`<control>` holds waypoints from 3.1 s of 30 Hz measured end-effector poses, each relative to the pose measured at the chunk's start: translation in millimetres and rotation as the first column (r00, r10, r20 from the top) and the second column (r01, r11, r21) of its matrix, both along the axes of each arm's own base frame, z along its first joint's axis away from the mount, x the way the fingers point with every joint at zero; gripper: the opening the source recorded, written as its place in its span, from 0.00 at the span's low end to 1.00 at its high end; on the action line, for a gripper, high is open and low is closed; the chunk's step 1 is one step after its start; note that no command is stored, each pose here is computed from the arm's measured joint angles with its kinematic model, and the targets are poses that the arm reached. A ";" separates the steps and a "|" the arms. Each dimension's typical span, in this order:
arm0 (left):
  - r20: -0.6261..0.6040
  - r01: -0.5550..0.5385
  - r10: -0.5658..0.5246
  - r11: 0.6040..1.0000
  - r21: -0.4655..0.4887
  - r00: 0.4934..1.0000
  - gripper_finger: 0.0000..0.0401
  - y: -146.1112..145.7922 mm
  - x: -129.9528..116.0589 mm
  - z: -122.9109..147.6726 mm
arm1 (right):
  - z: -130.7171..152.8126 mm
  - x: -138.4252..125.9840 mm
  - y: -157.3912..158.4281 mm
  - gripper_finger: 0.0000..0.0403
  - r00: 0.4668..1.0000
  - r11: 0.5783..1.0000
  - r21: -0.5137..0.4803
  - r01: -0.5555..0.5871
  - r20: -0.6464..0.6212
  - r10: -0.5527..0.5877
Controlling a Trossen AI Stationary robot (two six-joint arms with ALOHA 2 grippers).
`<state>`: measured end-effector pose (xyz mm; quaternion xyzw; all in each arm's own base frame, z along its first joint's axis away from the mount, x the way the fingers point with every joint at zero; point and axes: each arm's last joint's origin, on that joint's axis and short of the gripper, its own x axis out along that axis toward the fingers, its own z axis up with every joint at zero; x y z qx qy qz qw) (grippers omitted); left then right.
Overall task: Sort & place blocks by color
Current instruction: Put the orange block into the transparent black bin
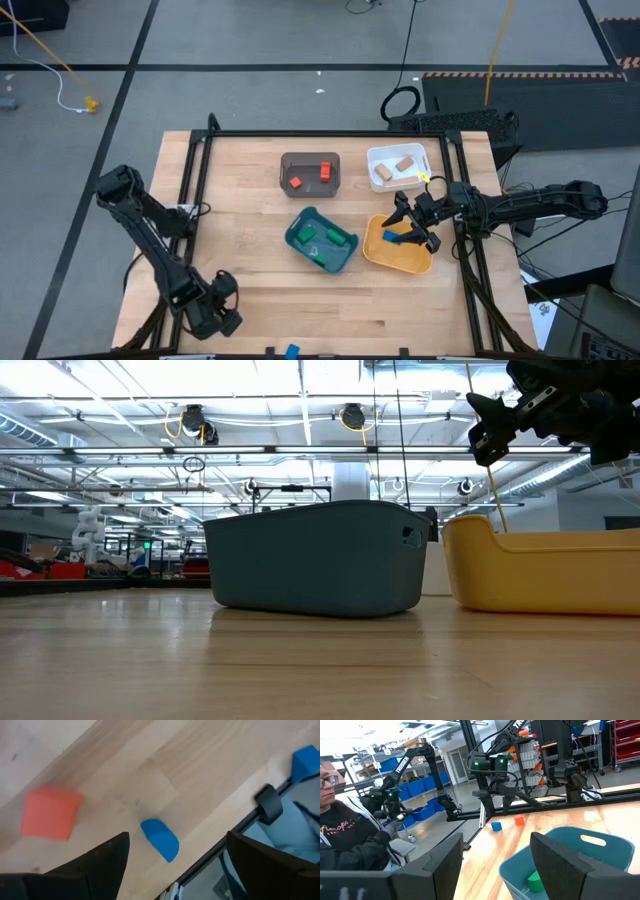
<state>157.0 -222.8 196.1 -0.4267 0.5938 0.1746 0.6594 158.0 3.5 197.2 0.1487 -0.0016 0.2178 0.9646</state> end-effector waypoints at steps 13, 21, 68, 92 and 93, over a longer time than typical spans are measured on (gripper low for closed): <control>-0.101 -0.094 0.104 0.990 0.107 0.989 0.68 7.4 -13.6 -4.2 | 0.0 0.0 0.0 0.56 1.000 1.000 0.000 0.000 0.000 0.000; -0.152 -0.052 0.088 0.973 0.224 0.984 0.66 17.9 -20.0 -6.0 | 0.0 0.0 0.0 0.56 1.000 1.000 0.000 0.000 0.000 0.000; -0.216 0.092 -0.018 0.936 0.341 0.976 0.32 11.1 -13.3 -36.6 | 0.1 0.0 0.0 0.56 1.000 1.000 0.000 0.000 0.000 0.000; 0.057 0.093 -0.151 0.822 0.562 0.987 0.35 87.2 46.9 10.1 | 0.1 0.0 0.0 0.56 1.000 1.000 0.000 0.000 0.000 0.000; 0.095 0.069 -0.155 0.804 0.591 0.983 0.35 91.5 47.7 16.6 | 0.0 0.0 0.0 0.56 1.000 1.000 0.000 0.000 0.000 0.000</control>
